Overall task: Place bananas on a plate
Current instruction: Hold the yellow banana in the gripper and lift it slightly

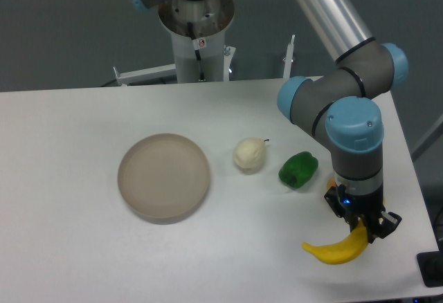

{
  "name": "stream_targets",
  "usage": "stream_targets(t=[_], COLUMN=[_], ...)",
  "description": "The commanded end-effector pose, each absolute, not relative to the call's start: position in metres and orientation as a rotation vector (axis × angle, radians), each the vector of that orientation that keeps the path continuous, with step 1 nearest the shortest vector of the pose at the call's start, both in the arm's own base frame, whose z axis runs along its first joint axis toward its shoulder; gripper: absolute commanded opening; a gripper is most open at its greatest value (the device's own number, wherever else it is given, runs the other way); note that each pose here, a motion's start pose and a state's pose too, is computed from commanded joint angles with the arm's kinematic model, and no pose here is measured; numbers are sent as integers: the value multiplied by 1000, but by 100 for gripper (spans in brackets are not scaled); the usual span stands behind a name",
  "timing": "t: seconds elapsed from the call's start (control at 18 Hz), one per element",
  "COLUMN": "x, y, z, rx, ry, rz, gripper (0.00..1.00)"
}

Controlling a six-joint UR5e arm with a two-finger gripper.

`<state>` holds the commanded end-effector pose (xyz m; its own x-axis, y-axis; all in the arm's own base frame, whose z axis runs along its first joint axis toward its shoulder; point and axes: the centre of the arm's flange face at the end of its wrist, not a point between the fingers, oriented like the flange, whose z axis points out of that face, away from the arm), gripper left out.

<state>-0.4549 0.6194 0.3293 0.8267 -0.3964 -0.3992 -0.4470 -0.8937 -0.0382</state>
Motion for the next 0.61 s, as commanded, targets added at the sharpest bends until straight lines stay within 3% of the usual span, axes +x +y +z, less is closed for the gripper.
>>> stream_targets(t=[0.61], x=[-449], y=[619], z=[336], rx=[-2842], ry=[652], rz=[541], gripper=[32])
